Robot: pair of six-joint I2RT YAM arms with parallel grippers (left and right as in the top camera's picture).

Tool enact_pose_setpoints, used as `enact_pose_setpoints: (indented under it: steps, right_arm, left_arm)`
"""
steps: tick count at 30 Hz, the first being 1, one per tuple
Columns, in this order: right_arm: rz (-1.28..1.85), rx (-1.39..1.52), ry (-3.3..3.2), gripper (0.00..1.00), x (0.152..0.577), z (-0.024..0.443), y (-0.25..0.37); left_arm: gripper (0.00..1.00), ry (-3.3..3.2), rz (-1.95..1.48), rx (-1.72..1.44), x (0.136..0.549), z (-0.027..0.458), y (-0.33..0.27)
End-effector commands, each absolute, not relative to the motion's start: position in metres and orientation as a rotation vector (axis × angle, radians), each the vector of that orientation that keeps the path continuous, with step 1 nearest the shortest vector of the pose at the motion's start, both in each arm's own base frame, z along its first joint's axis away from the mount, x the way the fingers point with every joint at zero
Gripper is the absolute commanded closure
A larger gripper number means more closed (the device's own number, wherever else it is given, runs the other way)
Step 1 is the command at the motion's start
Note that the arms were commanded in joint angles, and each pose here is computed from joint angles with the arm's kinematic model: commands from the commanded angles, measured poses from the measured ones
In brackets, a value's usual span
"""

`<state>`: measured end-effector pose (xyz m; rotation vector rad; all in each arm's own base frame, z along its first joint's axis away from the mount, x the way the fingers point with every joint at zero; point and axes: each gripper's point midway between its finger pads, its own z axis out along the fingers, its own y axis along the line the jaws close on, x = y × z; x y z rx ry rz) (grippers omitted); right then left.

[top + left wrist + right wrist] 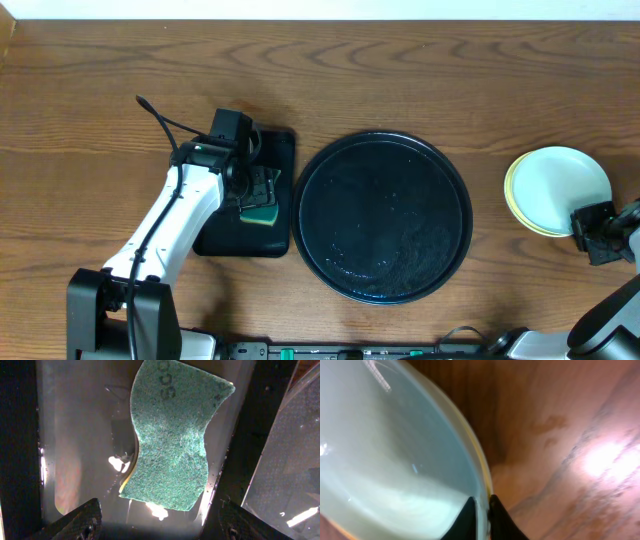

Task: Clean dirty plates on tray and stack at the side
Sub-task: 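Release the mint plate and raise the right gripper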

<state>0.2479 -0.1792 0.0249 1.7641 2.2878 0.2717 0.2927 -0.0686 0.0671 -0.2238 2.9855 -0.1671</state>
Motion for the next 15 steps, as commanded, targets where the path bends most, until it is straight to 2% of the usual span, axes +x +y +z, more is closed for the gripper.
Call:
enact_pose_setpoints:
  steps: [1, 6, 11, 15]
  right_arm:
    - [0.478, 1.662, 2.323, 0.80, 0.262, 0.034, -0.152]
    - [0.784, 1.612, 2.292, 0.57, 0.277, 0.048, -0.122]
    - [1.139, 1.427, 2.202, 0.47, 0.302, 0.080, -0.093]
    - [1.193, 1.048, 2.273, 0.45, 0.309, 0.092, -0.071]
  left_arm:
    - [0.23, 3.001, -0.150, -0.208, 0.291, 0.062, -0.066]
    - [0.23, 3.001, -0.150, -0.208, 0.291, 0.062, -0.066]
    - [0.23, 3.001, -0.150, -0.208, 0.291, 0.062, -0.066]
    - [0.23, 3.001, -0.150, -0.208, 0.291, 0.062, -0.066]
